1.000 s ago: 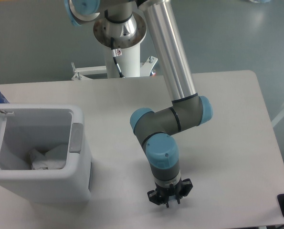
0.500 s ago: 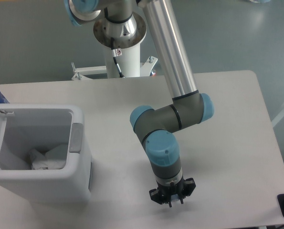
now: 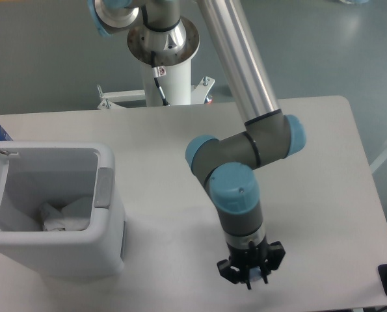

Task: Place the trash in the trash can
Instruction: 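Lift the bottle and carry it over the white bin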

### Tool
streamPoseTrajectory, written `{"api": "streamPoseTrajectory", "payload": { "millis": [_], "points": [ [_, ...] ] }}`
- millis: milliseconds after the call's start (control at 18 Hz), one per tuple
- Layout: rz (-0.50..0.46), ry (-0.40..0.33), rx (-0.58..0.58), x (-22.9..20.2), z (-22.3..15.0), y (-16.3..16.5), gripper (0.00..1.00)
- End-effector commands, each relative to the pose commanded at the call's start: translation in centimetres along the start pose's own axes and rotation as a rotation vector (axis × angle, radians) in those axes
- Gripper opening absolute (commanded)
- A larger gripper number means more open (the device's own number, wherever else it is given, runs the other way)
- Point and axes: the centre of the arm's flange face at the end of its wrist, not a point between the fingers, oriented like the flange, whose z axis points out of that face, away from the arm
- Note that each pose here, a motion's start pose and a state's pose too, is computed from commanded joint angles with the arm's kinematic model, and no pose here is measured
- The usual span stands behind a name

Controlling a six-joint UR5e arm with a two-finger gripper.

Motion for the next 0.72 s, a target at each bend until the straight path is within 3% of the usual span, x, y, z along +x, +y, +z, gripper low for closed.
{"api": "streamPoseTrajectory", "payload": {
  "millis": [278, 500, 722],
  "points": [
    [-0.073, 0.027, 0.142, -0.5, -7.5, -4.2, 0.17],
    [-0.109, 0.096, 0.282, -0.4, -17.4, -6.7, 0.17],
    [-0.105, 0.138, 0.382, 0.7, -25.7, -7.0, 0.17]
  ]
}}
